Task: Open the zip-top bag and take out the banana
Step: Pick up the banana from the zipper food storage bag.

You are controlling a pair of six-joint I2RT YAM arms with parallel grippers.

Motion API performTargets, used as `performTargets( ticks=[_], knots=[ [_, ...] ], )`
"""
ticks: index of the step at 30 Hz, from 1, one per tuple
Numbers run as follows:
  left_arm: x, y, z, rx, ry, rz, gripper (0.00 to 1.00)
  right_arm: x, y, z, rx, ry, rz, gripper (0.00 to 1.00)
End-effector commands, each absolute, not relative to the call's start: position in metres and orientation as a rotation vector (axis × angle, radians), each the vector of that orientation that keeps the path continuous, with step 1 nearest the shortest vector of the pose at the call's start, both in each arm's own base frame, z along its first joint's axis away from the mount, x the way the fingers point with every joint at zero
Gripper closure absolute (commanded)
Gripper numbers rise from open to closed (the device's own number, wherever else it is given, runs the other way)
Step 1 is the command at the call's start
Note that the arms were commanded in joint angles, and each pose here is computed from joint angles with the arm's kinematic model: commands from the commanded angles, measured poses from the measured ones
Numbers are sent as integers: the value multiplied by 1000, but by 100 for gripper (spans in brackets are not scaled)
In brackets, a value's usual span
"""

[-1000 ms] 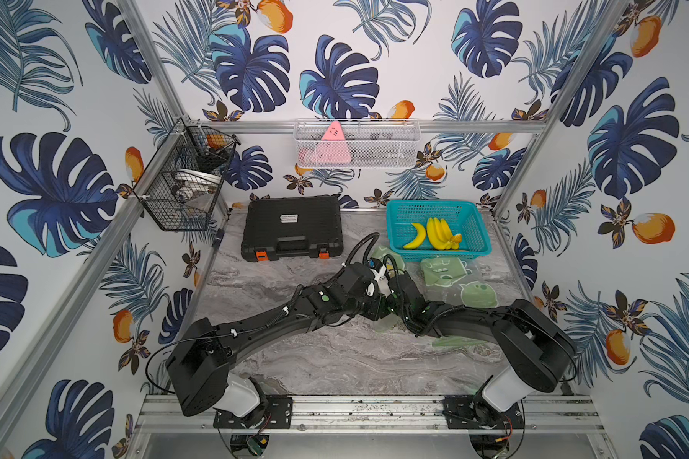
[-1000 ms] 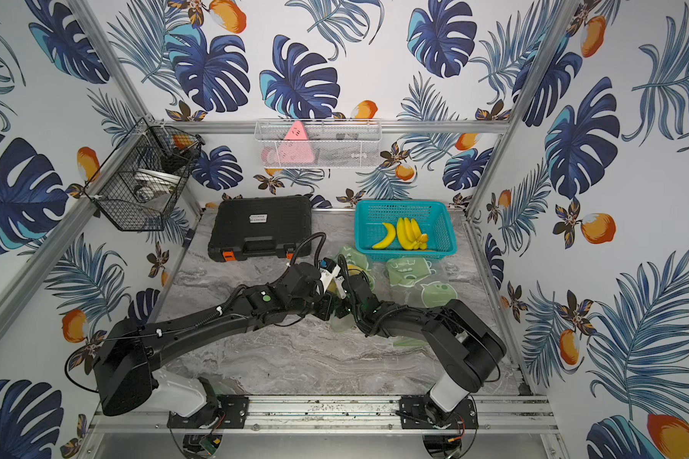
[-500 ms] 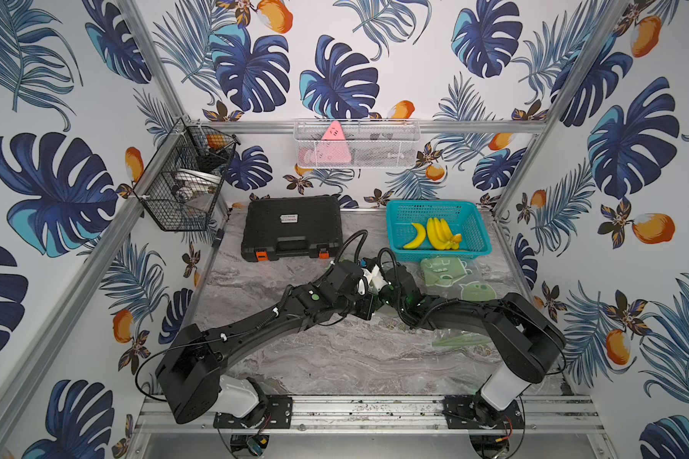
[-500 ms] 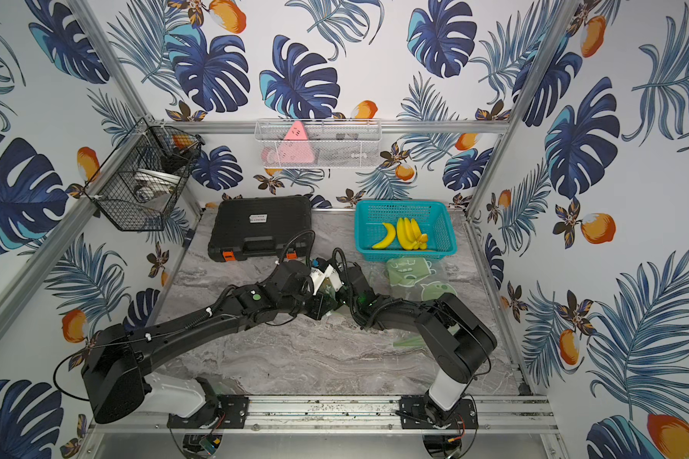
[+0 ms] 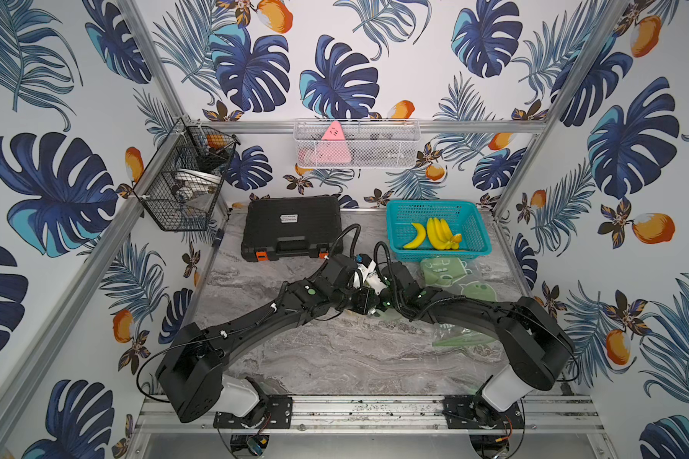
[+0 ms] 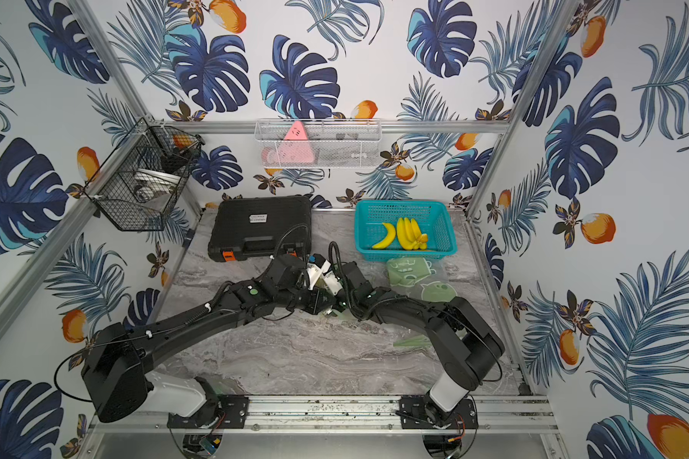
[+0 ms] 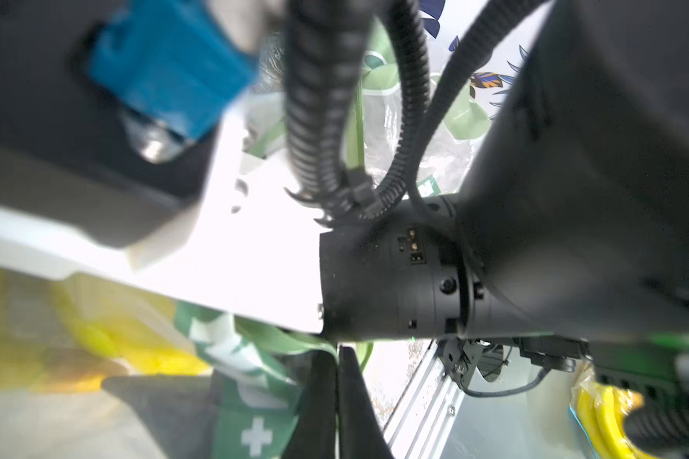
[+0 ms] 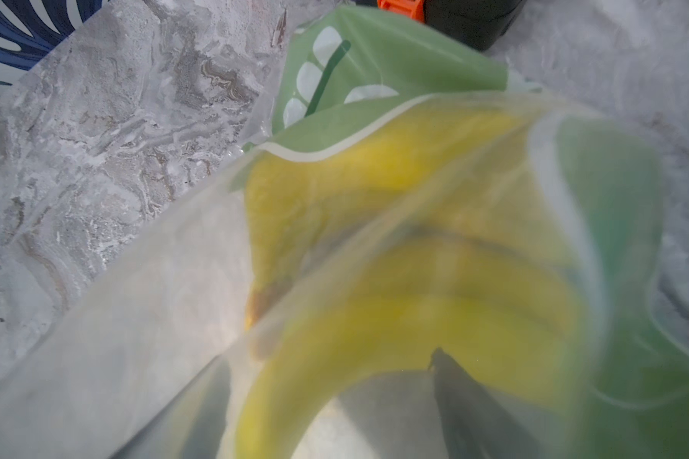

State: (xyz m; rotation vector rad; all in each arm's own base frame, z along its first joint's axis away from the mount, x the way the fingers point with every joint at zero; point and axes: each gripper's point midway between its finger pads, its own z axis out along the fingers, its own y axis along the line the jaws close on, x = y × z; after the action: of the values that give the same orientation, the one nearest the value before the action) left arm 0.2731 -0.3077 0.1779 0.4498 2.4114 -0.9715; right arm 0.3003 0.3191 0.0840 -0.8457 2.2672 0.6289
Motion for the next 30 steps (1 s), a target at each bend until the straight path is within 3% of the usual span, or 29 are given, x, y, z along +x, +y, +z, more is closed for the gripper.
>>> performTargets(
  ticks=[1,9,13,17,19,22,30],
  knots=[
    [277,-306,172,431,2421,-950,100,281,325,67,-822,2396,748,17],
    [277,-301,169,400,2424,-934,100,274,324,33,-808,2547,727,18],
    [276,-300,166,386,2429,-940,100,270,326,19,-841,2604,681,24],
    [273,-294,162,384,2433,-915,100,270,319,12,-840,2619,616,42],
    [271,-290,157,389,2449,-890,100,274,319,24,-808,2575,625,58],
    [268,-285,146,392,2476,-856,100,270,321,33,-815,2574,653,69],
    [261,-267,123,438,2523,-737,100,267,303,69,-648,2593,906,68]
  ],
)
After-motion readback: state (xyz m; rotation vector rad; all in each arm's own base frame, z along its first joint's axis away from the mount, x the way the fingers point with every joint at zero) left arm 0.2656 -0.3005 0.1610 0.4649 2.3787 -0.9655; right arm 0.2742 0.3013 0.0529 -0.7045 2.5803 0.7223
